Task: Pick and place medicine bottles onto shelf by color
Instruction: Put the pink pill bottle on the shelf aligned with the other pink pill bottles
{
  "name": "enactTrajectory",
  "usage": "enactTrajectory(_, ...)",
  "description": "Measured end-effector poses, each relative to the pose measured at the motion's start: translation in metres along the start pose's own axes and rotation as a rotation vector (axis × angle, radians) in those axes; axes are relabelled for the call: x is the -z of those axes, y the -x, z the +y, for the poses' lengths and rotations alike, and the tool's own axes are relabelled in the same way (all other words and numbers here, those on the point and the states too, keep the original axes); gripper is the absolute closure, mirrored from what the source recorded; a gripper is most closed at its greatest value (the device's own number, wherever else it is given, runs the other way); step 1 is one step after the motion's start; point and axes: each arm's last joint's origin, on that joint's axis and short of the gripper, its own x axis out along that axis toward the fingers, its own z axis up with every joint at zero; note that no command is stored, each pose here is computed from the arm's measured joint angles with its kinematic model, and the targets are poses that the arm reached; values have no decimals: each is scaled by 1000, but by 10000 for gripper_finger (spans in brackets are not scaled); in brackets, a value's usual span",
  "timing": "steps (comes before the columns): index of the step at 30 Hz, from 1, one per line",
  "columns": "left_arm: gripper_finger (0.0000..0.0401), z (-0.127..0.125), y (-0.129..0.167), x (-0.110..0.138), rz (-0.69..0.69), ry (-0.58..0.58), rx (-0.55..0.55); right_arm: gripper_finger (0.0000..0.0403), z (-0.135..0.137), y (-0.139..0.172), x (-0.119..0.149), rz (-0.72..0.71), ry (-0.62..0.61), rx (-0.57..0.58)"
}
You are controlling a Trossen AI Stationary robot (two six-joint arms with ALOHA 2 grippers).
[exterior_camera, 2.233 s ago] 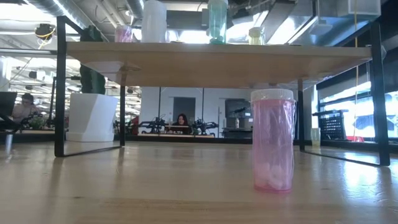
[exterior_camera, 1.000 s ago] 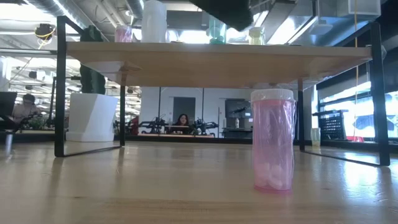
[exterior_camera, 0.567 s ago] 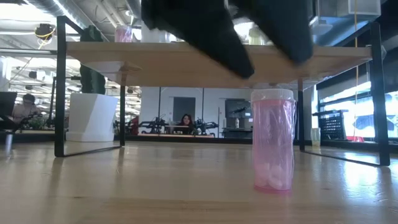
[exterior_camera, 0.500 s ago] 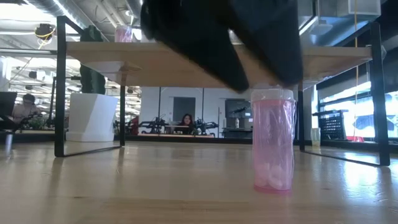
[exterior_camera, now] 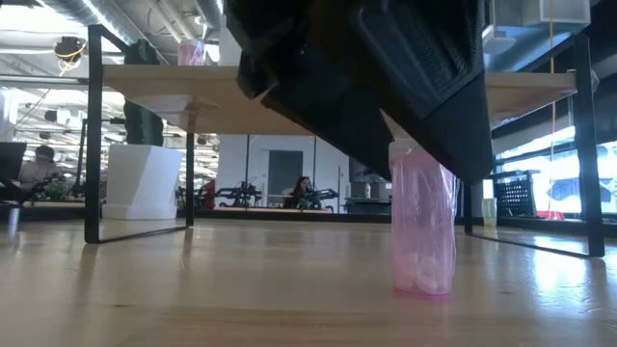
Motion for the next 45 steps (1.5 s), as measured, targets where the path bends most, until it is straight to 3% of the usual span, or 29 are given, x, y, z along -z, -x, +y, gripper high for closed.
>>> enactTrajectory(13, 170, 4, -3, -3, -2, 8, -13, 211, 0, 0, 0, 0, 1, 0)
enactTrajectory(29, 305, 2, -2, -2, 5, 7, -2, 211, 0, 0, 0, 0, 1, 0)
enactTrajectory(38, 312, -2, 3, 0, 17, 0, 24, 211, 0, 0, 0, 0, 1, 0)
enactTrajectory(45, 313, -9, 23, -9, 38, -14, 53, 211, 0, 0, 0, 0, 1, 0)
